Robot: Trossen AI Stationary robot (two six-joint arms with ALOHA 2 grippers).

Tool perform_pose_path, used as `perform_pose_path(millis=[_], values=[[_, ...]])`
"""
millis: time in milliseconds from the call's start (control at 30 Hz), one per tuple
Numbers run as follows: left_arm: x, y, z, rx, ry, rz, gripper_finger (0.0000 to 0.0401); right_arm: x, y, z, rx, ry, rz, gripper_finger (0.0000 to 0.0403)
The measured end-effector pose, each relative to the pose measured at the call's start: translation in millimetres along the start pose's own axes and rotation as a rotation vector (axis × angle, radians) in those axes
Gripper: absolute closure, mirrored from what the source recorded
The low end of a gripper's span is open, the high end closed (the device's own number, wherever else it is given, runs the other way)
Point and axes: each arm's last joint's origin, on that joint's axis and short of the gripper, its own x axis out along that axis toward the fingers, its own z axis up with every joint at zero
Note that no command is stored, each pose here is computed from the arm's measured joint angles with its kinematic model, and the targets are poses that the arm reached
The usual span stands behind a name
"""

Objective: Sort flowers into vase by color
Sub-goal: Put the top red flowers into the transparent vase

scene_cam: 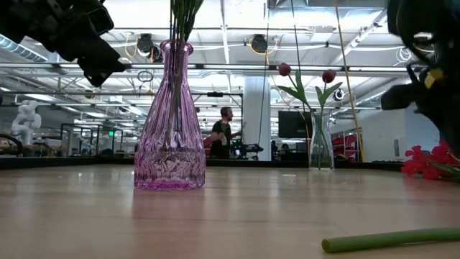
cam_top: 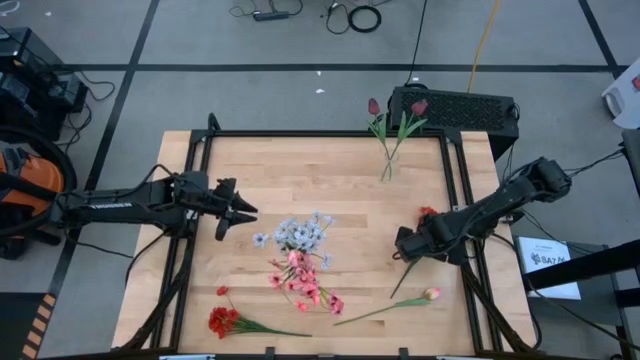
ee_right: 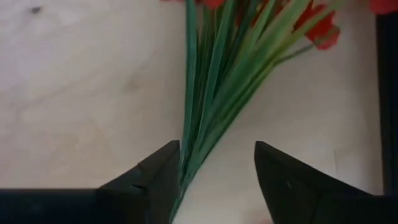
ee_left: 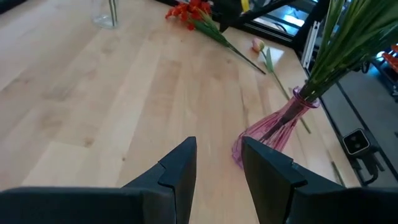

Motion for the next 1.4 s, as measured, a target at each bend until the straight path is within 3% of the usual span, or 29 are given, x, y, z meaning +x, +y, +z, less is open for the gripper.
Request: perform_pose_path(millis=[200,400,500,667,800,967,1100,1233,1400], values=[[0,0,0,-0.020,0.005,-0.002,0.0267,20,-1,12,0.032,-0.059,-0.014,0.0179],[0,0,-1,-0.023,0.014,0.005,0.0267,41,-1,23,0.076,-0.075,0.007,0.0195],[0,0,-2,-0.024,0.017,0.016,0.0267,47,1,27,0.100,-0.060,0.055,0.0240],[0,1,-2,-0.025,0.015,0.025,0.0267,45,6,28,0.031,-0.081,0.115,0.0376],[0,1,-2,-0.024,0.015,0.026,0.0267,33,12,26,-0.102,-0.124,0.214,0.0386],[0,3,-2,-0.017,0.001,0.087,0.0267,-2,24,26,-0.241,-0.347,0.535,0.0398],[0,5,-1,-0.014,-0.016,0.154,0.0267,-42,22,34,-0.295,-0.637,0.752,0.0398],[-1,7,0,-0.015,-0.036,0.234,0.0267,-81,13,43,-0.393,-0.872,0.835,0.0398],[-1,8,0,-0.020,-0.049,0.276,0.0267,-123,2,55,-0.383,-1.195,0.856,0.0398]])
